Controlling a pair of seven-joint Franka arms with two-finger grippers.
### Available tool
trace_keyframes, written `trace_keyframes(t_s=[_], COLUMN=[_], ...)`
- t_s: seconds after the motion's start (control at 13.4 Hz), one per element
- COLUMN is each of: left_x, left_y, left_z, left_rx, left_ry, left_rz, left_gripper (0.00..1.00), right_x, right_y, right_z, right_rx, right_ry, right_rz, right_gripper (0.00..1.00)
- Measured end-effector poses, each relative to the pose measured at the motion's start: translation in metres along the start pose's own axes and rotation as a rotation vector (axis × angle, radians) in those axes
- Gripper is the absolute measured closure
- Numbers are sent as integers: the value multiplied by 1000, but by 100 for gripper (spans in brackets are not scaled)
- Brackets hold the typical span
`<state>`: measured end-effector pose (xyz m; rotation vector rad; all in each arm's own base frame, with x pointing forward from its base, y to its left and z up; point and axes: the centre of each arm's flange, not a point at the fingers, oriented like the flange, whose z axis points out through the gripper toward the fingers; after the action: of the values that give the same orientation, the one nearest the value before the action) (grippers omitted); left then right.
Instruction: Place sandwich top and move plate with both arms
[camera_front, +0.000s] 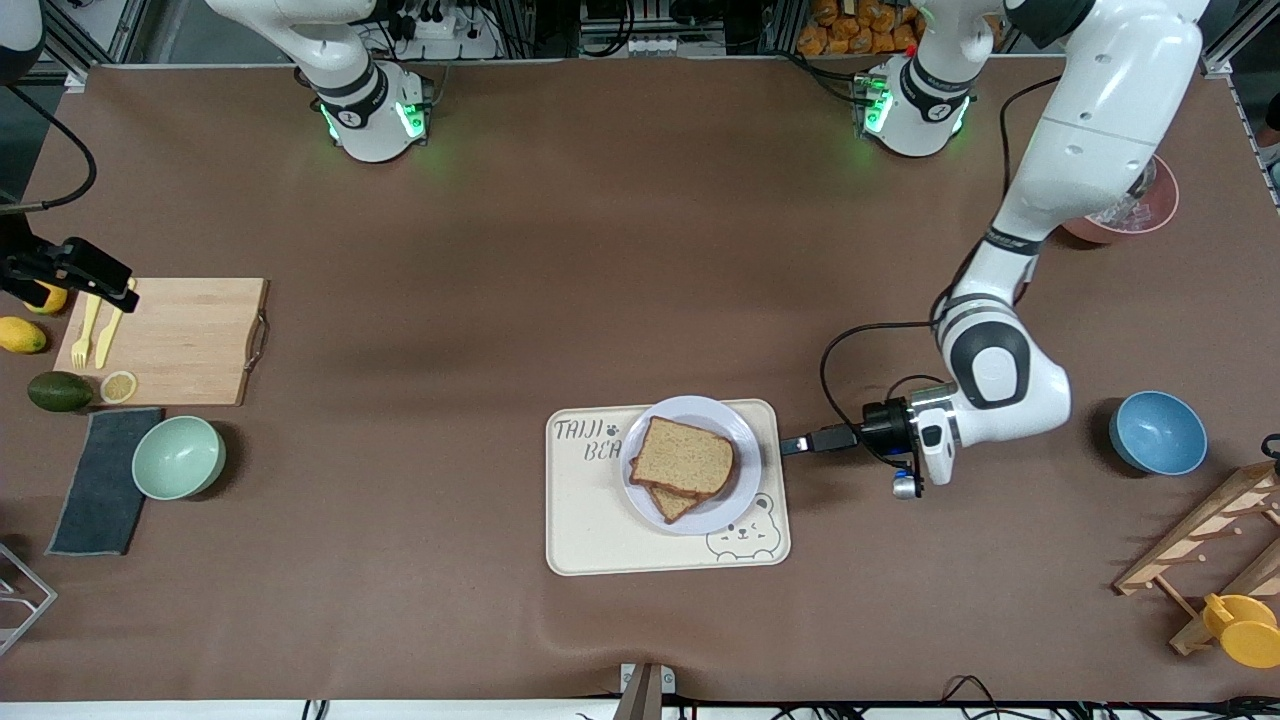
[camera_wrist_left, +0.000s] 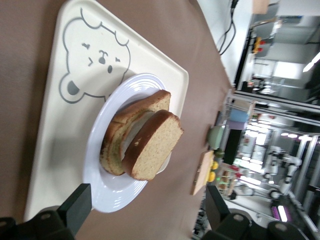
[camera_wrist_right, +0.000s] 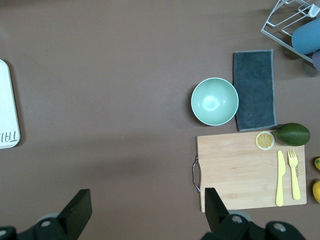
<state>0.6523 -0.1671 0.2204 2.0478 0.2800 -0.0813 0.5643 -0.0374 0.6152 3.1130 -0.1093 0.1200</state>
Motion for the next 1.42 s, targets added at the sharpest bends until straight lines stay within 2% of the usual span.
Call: trace_keyframes(t_s=[0.15, 0.37, 0.45, 0.67, 0.97, 1.19, 1.42], left_x=[1, 0, -2, -8, -19, -29, -46], left_y=[23, 46, 56, 102, 182, 212, 235], left_z=[-22, -42, -49, -78, -126, -160, -182], left_rx=[102, 198, 250, 516, 709, 883, 964], left_ry=[-8, -2, 1, 15, -44, -5, 21], left_rz=[13, 30, 34, 61, 84, 167, 202], left_gripper=[0, 0, 0, 0, 0, 0, 0], right_x=[0, 0, 0, 0, 1, 1, 1], right_y=[0, 0, 0, 0, 0, 1, 1], right_z=[0, 0, 1, 2, 2, 2, 2], right_rx=[0, 0, 0, 0, 0, 0, 0], right_ry=[0, -1, -2, -4, -4, -4, -4], right_rz=[0, 0, 0, 0, 0, 2, 2], right_gripper=[0, 0, 0, 0, 0, 0, 0])
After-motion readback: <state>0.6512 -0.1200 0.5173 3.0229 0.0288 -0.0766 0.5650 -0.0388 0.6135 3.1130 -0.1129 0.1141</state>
